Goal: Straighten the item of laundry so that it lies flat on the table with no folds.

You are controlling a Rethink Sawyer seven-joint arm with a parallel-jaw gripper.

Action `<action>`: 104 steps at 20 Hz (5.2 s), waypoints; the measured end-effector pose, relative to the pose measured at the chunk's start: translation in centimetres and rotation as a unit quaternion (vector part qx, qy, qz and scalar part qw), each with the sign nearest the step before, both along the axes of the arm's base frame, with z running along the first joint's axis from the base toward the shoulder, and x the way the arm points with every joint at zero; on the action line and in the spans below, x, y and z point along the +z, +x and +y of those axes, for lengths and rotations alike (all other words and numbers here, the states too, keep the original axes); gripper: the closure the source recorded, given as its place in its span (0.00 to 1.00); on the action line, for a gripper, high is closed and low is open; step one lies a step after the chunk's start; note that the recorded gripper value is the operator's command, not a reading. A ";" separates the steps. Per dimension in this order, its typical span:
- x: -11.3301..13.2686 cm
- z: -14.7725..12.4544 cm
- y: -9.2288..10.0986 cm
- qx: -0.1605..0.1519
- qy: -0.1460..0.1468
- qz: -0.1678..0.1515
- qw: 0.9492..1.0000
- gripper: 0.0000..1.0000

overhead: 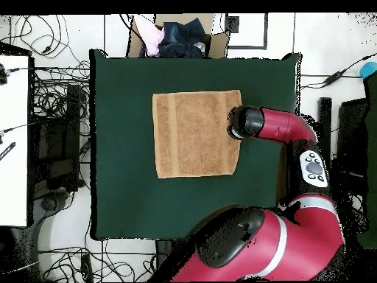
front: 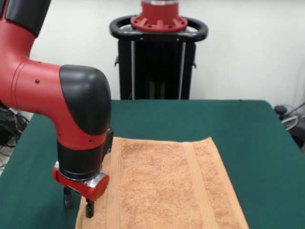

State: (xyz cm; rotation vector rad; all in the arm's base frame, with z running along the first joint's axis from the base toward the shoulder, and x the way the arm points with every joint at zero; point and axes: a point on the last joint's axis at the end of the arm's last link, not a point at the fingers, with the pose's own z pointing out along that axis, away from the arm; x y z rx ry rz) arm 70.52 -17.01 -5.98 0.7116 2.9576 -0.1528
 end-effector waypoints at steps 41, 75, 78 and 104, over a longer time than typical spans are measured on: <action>5.7 7.7 -1.4 0.045 -0.036 0.075 0.995 1.00; 6.8 10.8 -3.1 0.016 -0.003 0.113 0.993 0.00; 7.9 10.4 -3.3 0.010 -0.003 0.127 0.992 0.00; 9.1 6.1 -1.2 -0.030 0.000 0.097 0.995 0.00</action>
